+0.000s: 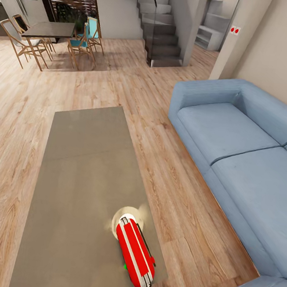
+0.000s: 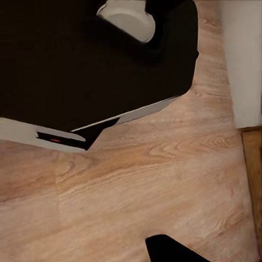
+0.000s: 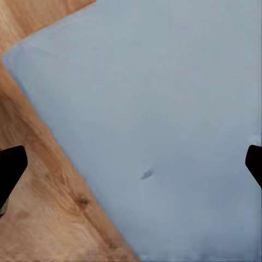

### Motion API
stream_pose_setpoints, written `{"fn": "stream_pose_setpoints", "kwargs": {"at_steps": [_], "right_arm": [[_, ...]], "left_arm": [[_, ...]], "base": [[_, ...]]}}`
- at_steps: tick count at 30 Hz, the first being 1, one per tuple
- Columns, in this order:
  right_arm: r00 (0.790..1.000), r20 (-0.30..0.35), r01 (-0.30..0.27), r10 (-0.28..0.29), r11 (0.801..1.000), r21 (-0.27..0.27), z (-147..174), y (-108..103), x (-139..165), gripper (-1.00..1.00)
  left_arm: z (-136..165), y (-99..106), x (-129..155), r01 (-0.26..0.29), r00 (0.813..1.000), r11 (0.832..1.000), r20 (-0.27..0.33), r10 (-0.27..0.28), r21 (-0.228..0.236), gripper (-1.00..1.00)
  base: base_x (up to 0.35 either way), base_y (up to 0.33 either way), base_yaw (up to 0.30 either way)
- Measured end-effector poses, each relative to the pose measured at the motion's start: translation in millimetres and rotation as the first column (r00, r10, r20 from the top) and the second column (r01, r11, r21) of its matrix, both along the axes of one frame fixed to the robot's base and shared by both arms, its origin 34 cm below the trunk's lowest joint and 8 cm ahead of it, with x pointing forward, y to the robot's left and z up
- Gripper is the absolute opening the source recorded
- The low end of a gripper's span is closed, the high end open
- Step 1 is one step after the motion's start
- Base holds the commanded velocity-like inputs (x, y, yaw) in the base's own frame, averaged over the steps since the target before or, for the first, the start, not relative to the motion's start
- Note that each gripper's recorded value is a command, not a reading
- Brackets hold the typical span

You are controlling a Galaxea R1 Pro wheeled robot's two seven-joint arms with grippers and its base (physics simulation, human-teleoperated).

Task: Turn on the radio receiver that's on the table in the living room.

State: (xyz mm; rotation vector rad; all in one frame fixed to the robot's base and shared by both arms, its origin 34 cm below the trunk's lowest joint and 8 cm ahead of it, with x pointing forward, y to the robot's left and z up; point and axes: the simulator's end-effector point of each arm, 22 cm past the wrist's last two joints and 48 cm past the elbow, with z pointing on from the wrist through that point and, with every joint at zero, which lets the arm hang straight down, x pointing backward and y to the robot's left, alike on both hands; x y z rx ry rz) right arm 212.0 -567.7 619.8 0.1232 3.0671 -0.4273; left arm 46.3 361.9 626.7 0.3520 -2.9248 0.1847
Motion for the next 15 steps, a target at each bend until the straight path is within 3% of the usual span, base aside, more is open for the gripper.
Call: {"fn": "stream_pose_setpoints", "kwargs": {"at_steps": [3,6,15], "right_arm": [[0.998,-0.055,-0.009,0.009,1.0,0.01,0,8,-26,1.0],[0.992,-0.124,-0.034,0.037,0.999,0.03,-1,20,-54,1.0],[0.972,-0.22,-0.067,0.086,0.993,0.094,-7,60,-97,1.0]], "left_arm": [[-3,2,-8,-0.001,1.0,0.999,-0.023,0.002,0.041,1.0],[-2,18,-11,0.008,0.999,0.997,-0.033,-0.005,0.074,1.0],[0,31,-11,0.021,0.999,0.996,-0.039,-0.017,0.092,1.0]], "base": [[0.0,0.0,0.0],[0.0,0.0,0.0],[0.0,0.0,0.0]]}}
